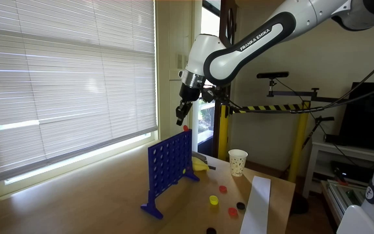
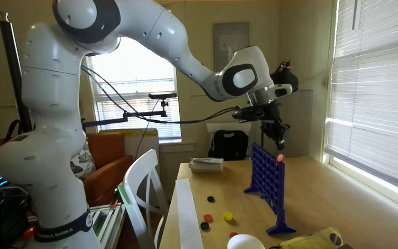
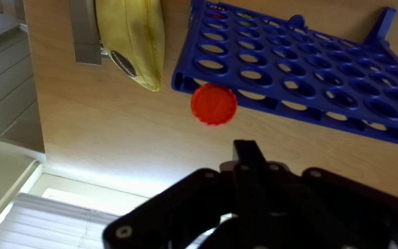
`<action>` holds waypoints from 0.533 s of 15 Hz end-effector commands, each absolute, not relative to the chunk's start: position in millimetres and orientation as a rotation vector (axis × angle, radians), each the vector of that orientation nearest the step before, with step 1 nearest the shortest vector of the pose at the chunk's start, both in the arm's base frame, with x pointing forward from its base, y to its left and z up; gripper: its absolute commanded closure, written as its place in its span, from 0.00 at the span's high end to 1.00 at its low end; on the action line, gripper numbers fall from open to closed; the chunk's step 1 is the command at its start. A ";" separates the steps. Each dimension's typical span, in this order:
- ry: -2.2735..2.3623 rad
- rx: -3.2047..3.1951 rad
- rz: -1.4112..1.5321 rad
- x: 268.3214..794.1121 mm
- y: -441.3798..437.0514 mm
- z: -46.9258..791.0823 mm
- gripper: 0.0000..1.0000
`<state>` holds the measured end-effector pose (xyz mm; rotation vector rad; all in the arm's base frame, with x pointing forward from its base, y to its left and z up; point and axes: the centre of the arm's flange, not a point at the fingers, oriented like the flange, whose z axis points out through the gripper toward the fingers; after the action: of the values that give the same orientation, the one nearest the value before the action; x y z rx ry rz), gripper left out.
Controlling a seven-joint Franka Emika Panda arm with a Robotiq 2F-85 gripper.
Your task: Pick up the orange object and put it in the blue object
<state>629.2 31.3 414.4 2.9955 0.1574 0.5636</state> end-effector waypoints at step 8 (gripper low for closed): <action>0.147 2.988 0.501 632.6 28.7 403.9 0.00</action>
<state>630.1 27.6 404.1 2.9991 0.1496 0.5324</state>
